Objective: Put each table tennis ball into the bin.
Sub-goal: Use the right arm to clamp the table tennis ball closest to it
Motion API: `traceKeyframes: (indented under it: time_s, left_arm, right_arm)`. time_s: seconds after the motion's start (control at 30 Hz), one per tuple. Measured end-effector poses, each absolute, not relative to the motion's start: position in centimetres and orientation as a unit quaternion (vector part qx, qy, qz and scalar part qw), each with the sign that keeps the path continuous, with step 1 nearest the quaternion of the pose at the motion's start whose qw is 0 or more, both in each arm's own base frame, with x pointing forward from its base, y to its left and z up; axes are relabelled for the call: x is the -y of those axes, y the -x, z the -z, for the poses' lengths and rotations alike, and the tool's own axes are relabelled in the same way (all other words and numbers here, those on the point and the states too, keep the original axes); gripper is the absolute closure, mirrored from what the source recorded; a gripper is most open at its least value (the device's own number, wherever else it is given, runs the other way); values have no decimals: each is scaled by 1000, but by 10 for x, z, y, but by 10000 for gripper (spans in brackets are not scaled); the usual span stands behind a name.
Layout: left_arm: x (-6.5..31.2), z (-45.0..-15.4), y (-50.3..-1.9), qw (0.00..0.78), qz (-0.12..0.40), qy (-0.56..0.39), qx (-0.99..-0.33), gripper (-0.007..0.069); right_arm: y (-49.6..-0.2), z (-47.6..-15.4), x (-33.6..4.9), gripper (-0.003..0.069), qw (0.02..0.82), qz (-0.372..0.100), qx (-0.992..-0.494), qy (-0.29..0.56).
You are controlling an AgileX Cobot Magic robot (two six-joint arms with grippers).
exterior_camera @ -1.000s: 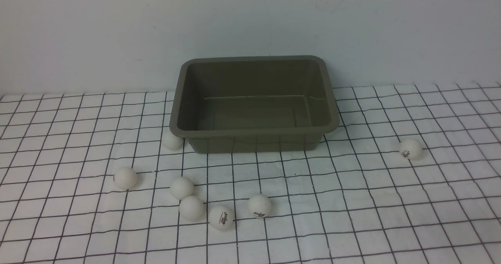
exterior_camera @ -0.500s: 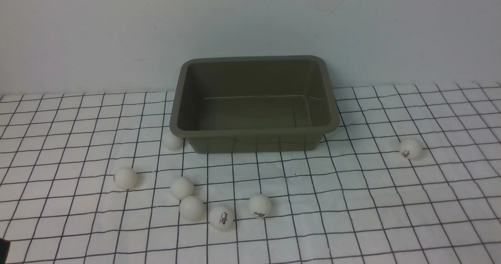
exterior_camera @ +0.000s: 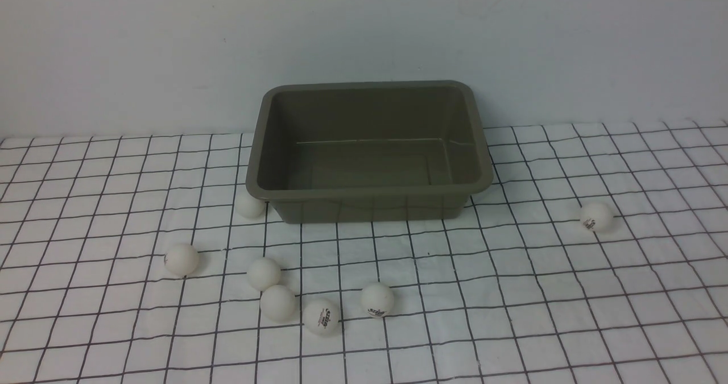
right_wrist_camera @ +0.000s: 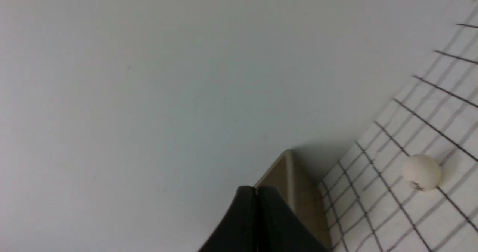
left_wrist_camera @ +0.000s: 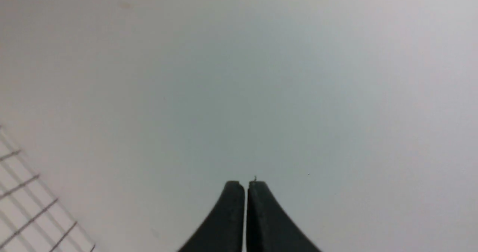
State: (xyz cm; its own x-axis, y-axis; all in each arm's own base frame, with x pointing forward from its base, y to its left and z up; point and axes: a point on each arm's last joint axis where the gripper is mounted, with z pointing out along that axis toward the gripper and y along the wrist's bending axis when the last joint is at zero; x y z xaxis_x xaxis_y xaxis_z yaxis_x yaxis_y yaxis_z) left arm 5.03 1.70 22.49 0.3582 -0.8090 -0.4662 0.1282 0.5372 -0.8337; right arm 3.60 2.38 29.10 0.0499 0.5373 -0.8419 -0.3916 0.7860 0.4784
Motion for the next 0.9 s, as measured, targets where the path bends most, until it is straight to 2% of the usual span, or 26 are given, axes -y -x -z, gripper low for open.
traceKeyframes:
  time_s: [0.07,0.23,0.33,0.47,0.57,0.67,0.7,0.73,0.77,0.8,0.9]
  left_arm:
    - [-16,-233,-48,765,298,333,-464,629]
    - [-3,-288,-35,829,167,165,-508,629]
    - [-3,-309,-36,821,93,128,-549,629]
    - [-10,-327,-48,792,8,114,-600,629]
    - [-13,-336,-60,777,-17,106,-621,629]
    - [-16,-337,-79,754,-17,112,-647,629]
    - [-17,-335,-85,745,-24,130,-653,629]
    - [-18,-334,-90,738,-10,121,-664,629]
    - [-19,-329,-100,722,-23,142,-677,629]
    - [-21,-322,-113,698,-7,131,-704,629]
    - [-23,-314,-126,674,-11,132,-727,629]
  right_arm:
    - [-36,-310,-29,676,728,-304,-614,-7]
    - [-57,-352,-44,676,707,-279,-642,101]
    - [-76,-364,-49,676,684,-271,-665,129]
    - [-129,-373,-57,676,611,-236,-732,187]
    - [-162,-370,-59,676,559,-219,-774,202]
    - [-187,-367,-59,676,523,-205,-801,206]
    - [-192,-369,-59,676,518,-199,-806,207]
    - [-204,-368,-59,676,506,-192,-815,207]
    - [-212,-367,-58,676,497,-185,-822,205]
    - [-230,-366,-57,676,481,-171,-836,200]
    - [-254,-365,-56,676,465,-152,-850,195]
